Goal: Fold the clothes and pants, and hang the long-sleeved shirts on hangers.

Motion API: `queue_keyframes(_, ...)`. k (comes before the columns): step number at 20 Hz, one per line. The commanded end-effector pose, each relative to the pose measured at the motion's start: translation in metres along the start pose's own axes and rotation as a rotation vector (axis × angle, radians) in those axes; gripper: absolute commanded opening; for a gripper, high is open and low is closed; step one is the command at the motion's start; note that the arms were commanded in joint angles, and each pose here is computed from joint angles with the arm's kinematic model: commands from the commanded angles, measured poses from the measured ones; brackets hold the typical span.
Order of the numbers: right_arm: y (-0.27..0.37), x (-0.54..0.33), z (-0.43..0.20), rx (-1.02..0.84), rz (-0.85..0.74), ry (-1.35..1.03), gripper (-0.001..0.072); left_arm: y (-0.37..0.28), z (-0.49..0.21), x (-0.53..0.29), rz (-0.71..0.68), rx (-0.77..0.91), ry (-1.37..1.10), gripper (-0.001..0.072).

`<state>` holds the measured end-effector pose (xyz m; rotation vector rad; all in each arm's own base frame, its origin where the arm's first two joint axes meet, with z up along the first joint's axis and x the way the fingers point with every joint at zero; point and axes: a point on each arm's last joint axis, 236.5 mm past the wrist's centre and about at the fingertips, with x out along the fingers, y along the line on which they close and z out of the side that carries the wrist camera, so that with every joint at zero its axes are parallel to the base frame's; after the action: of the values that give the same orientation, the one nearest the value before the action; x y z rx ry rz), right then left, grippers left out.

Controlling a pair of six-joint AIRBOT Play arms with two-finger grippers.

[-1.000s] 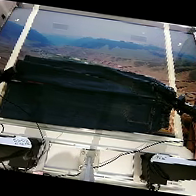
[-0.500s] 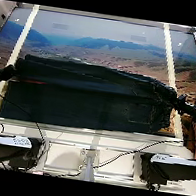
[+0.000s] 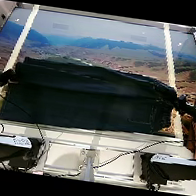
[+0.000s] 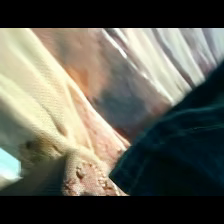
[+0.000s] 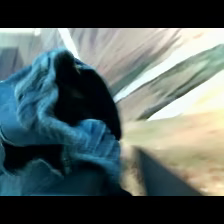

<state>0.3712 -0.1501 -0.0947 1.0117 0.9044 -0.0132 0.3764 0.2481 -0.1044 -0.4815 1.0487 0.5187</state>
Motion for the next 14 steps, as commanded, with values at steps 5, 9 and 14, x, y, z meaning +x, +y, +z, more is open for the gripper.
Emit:
queue_keyframes(5,0.027,-0.008,-0.013,-0.046,0.089,0.096,0.0616,-0.004,0.019,-0.027,-0.008,-0.011,-0.057,0.0701)
queue_keyframes(9,0.067,-0.04,0.003,-0.094,0.134,0.199,0.0415,-0.013,0.068,-0.102,-0.023,0.008,-0.231,0.0549)
queue_keyframes(14,0.094,-0.09,0.024,-0.194,0.049,0.291,0.0037,-0.005,0.098,-0.214,0.07,0.121,-0.468,0.0344)
